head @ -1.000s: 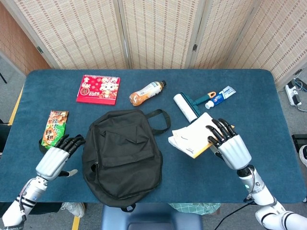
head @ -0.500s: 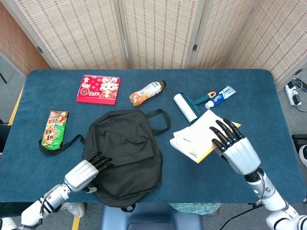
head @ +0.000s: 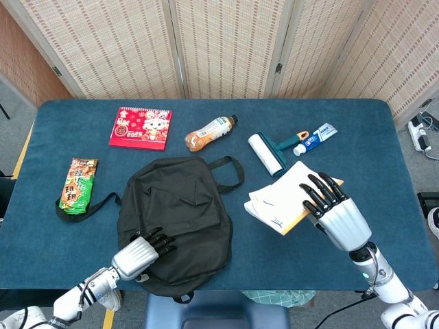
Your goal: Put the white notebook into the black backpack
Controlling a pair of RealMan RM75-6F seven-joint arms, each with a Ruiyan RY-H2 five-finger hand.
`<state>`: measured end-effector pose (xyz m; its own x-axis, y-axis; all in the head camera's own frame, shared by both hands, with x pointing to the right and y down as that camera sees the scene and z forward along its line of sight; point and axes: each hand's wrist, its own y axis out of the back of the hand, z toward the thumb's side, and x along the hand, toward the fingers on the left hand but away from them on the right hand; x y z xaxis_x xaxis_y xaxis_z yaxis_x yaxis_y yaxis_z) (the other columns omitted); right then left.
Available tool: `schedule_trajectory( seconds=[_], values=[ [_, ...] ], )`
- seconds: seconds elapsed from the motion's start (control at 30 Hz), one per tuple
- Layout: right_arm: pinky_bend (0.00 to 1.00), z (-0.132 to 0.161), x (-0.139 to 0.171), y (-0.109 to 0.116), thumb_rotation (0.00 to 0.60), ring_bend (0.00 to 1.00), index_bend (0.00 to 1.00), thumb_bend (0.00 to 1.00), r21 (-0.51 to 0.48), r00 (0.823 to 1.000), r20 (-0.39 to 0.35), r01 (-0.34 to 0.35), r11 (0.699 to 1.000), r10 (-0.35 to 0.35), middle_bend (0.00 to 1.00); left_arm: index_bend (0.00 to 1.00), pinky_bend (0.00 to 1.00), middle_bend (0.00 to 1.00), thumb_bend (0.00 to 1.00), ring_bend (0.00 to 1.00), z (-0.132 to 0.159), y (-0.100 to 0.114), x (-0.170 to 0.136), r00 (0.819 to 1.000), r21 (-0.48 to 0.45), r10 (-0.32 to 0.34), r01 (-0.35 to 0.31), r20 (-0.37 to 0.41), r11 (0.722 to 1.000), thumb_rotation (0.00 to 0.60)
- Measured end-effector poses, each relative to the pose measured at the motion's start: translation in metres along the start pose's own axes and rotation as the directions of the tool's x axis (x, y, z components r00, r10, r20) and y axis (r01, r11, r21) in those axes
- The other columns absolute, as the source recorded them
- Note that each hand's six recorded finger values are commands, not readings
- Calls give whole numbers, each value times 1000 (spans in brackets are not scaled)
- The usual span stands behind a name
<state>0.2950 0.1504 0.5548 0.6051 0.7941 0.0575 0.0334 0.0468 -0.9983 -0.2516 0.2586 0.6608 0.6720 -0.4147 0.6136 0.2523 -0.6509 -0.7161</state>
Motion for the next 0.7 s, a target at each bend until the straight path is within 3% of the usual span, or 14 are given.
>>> schedule_trajectory(
  seconds=[0.37, 0.7],
  values=[
    [218, -4, 3, -3, 600, 188, 629, 614, 5, 1000, 15, -13, 1000, 13, 344, 338, 106, 164, 118, 173, 2, 6, 17, 998, -84, 67, -68, -17, 994, 600],
    [218, -4, 3, -5, 600, 188, 628, 614, -1, 1000, 20, -14, 1000, 14, 343, 474, 145, 266, 332, 259, -5, 5, 24, 992, -233, 118, -125, -43, 964, 600]
  ],
)
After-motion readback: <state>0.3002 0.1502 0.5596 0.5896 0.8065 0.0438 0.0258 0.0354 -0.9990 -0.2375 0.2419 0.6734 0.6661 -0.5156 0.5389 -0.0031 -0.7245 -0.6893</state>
